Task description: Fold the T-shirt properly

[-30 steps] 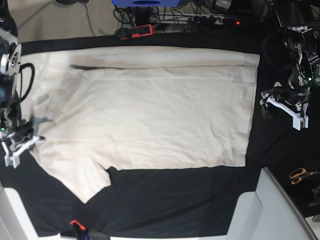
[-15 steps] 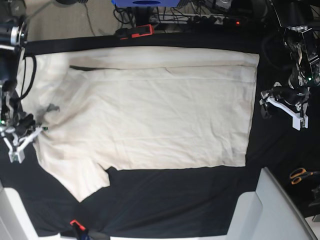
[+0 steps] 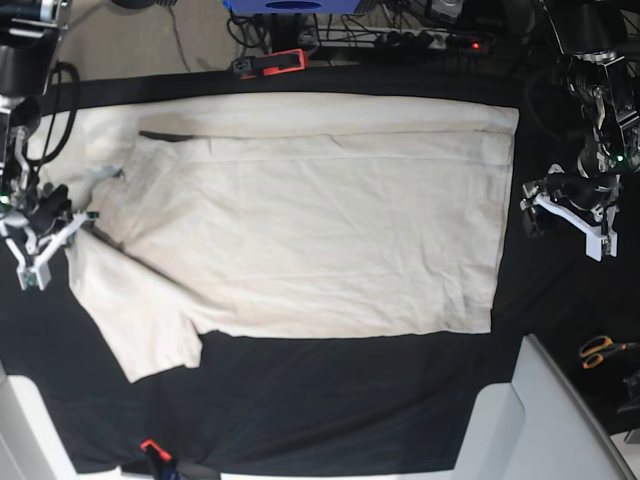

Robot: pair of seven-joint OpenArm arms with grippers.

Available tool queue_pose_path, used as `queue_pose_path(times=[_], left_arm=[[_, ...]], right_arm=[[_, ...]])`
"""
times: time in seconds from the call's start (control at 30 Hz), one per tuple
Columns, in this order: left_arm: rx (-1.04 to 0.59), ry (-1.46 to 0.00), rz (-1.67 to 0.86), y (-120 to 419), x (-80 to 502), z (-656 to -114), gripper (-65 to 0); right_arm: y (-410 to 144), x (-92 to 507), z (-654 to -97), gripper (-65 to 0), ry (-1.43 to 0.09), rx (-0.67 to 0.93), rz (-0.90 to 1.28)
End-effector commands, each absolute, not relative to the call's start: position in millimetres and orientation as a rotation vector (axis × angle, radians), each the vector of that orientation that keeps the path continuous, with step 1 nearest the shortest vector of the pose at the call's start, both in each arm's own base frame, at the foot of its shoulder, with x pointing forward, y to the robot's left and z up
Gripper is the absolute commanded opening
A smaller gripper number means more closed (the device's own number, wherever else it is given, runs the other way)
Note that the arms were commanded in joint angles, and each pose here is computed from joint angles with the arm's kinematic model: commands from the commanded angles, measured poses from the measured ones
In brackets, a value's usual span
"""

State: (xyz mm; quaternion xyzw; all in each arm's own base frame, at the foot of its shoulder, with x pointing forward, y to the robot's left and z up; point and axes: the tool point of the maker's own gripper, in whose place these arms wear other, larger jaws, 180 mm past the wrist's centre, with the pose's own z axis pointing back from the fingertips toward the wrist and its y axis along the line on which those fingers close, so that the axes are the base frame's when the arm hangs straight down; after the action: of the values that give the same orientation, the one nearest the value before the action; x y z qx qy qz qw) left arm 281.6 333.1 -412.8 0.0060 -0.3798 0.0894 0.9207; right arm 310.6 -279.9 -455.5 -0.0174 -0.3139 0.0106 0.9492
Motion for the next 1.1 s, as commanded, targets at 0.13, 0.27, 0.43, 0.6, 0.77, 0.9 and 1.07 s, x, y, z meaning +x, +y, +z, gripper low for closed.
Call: queue_pose_path(times=[0.13,0.27,0.43,0.6,0.77,0.9,1.07], left_arm=[[0.027,-0.832,0.173,340,292,-397,-17.4],[0.027,-0.832,0.173,340,292,-397,-17.4],[0.027,-0.832,0.173,340,292,-397,-17.4],[0.026,-0.832,0.173,339,292,-397,-17.4],[0.026,-0.832,0.173,339,292,-397,-17.4],[0.029,-0.832,0.176,341,292,-397,-17.4],[0.028,-0.833,0.174,340,292,-397,-17.4]], right_arm=[[-279,311,-450,-62.7,-0.629,-0.027,0.002],[-276,317,-437,-43.7,-0.642,-0.035,0.016],[-275,342,-405,-32.4,-0.736,-0.054,0.038],[-280,374,-417,-32.4,-0.684,-0.002,-0.018],[-291,389,-430,-32.4,-0.624,0.031,-0.072],[-290,389,-437,-32.4,-0.598,0.050,-0.090],[-290,391,-439,-37.2,-0.615,0.052,-0.093]])
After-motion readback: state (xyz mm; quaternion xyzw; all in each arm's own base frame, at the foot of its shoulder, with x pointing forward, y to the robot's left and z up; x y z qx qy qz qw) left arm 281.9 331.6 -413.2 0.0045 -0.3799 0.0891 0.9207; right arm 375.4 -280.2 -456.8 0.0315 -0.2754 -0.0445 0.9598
